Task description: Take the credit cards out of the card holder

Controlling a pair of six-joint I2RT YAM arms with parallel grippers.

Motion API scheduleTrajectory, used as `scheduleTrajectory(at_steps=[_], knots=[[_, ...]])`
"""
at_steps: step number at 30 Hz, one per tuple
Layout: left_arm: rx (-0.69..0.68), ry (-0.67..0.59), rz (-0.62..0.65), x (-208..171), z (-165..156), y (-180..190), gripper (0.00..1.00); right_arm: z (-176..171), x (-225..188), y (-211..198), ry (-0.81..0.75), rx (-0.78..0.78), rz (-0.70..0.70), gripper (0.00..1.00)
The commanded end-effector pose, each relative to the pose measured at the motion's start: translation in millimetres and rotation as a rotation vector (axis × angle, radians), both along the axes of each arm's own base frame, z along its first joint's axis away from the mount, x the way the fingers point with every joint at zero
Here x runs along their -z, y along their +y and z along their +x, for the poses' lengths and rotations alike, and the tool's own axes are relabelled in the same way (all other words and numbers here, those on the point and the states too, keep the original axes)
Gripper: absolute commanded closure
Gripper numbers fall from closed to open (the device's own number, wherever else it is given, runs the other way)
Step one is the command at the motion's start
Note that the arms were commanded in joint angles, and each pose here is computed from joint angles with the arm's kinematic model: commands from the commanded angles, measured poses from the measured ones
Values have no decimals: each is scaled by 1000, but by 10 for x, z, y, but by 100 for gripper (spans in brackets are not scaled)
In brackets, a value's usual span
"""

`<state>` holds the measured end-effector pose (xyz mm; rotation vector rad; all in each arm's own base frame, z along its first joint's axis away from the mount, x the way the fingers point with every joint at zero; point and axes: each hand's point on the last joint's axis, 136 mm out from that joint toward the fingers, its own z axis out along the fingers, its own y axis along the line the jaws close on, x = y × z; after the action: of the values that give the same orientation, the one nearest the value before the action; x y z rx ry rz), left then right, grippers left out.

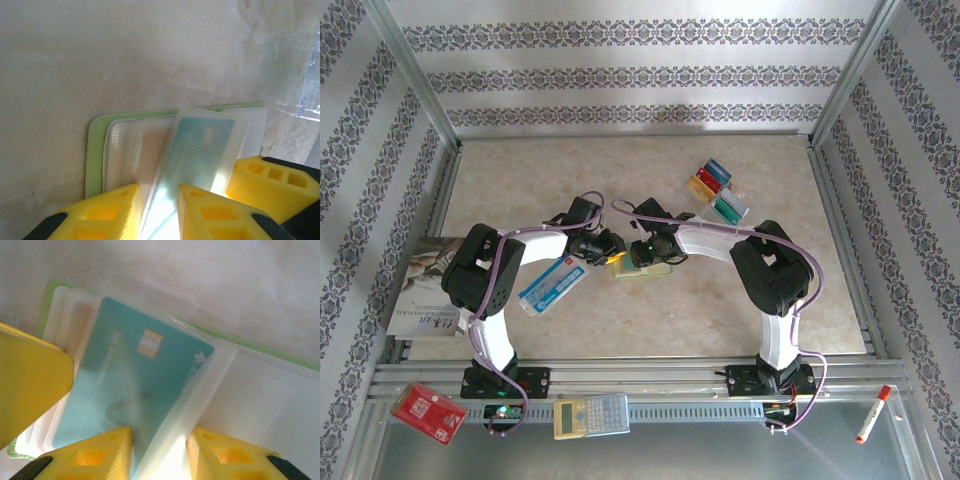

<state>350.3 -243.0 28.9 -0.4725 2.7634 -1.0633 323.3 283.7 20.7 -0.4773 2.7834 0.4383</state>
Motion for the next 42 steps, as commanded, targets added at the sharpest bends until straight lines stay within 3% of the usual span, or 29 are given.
scheduleTrajectory(at_steps=[1,6,11,21,29,38,42], knots=[[26,97,148,403,-266,199,75,-31,-144,-177,7,75,-10,62],[37,114,189,494,-331,267,80,37,-582,-213,-88,119,35,61],[41,117,200,520,-344,280,81,-75,-709,-12,-91,57,75,70],[42,120,197,540,-370,289,83,-170,-248,238,36,46,71,81],[42,116,194,532,-371,288,83,-111,9,-16,37,122,-58,74],[58,90,185,466,-335,262,76,-133,192,-86,82,155,-53,76],[67,87,192,463,-330,267,73,-146,222,-91,111,173,24,74]])
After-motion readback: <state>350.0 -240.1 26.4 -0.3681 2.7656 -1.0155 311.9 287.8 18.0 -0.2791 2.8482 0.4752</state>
